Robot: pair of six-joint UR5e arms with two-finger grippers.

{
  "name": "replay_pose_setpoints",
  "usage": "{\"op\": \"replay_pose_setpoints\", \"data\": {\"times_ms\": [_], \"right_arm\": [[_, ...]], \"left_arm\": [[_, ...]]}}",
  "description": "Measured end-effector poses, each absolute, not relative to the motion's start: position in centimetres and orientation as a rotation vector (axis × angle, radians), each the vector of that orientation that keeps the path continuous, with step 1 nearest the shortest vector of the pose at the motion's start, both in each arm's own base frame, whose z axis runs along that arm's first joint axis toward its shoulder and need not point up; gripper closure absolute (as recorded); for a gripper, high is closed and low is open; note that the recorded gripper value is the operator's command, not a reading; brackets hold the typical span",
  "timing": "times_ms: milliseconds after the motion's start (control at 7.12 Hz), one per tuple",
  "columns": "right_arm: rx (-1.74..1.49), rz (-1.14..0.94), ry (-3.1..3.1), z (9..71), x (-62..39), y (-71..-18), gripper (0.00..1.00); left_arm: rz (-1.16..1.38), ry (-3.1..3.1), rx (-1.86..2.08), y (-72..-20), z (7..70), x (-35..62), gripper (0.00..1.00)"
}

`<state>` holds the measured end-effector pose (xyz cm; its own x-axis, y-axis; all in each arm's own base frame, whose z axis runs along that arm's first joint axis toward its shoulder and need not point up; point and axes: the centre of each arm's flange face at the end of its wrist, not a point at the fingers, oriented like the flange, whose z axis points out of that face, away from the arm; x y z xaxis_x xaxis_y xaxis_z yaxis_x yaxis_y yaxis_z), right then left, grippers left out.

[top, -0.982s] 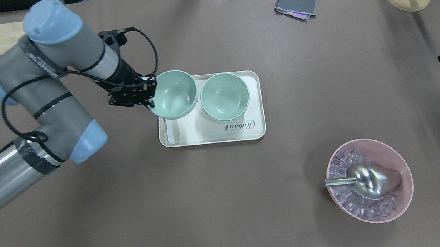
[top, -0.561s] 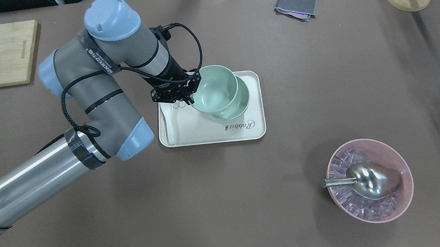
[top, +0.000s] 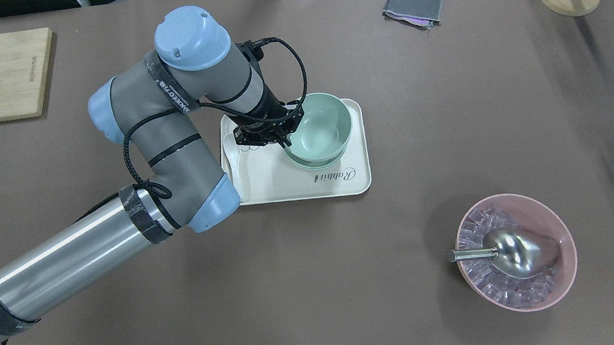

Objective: Stack green bowls together

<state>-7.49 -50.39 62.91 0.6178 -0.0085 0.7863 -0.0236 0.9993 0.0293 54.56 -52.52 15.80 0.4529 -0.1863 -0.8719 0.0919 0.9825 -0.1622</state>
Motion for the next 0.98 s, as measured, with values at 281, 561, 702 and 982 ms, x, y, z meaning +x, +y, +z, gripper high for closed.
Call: {"op": "replay_pose_setpoints", "data": {"times_ms": [281, 561, 702, 982], "right_arm": [[0.037, 0.009, -0.905, 63.0, -7.5, -50.3, 0.0], [0.035, 0.01, -0.904, 63.1, -7.5, -50.3, 0.0], [0.035, 0.01, -0.903, 63.2, -7.4, -50.2, 0.0], [0.053, -0.011, -0.892, 63.8, -6.9, -49.8, 0.0]], "left_arm": [[-0.173, 1.089, -0.095, -52.6, 15.9, 54.7, 0.02], [-0.176, 1.082, -0.095, -52.7, 16.8, 54.1, 0.02], [-0.184, 1.077, -0.098, -52.7, 18.1, 52.6, 0.02], [-0.151, 1.033, -0.077, -52.5, 23.4, 45.0, 0.02]]}}
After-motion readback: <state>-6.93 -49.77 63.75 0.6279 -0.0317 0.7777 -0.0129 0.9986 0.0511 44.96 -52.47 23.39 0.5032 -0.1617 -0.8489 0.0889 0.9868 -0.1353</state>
